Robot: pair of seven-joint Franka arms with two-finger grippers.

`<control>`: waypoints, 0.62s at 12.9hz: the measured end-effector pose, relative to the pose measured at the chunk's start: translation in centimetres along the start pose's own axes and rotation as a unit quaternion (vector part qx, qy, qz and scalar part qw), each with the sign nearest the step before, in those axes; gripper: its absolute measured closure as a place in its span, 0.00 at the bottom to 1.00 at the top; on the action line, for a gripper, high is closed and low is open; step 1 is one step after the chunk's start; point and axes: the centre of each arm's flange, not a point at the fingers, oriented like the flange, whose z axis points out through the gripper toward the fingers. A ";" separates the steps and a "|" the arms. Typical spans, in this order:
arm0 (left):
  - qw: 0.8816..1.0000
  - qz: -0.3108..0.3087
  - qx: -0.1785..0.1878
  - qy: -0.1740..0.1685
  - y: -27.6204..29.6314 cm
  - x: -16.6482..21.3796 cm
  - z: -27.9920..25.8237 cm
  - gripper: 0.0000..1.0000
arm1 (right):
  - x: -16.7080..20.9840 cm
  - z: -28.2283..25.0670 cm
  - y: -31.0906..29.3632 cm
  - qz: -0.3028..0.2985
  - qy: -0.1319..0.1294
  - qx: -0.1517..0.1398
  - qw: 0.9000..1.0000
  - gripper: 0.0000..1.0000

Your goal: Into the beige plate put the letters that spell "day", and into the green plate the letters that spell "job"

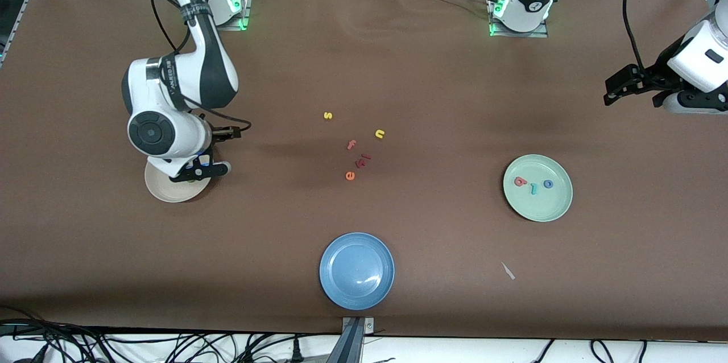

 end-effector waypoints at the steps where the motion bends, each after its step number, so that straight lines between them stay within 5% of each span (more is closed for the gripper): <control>1: 1.000 0.000 0.000 -0.001 0.0 0.0 0.0 0.00 | -0.6 -1.0 -1.1 0.004 0.003 -0.003 1.000 0.00; 4: 1.000 -0.001 0.001 0.000 -0.3 0.0 -0.2 0.00 | -3.4 -4.3 -3.0 -0.012 0.011 -0.024 1.000 0.00; 8: 1.000 0.003 0.001 0.003 -0.3 0.0 -0.4 0.00 | -7.8 -11.2 0.6 -0.008 0.055 -0.027 0.998 0.00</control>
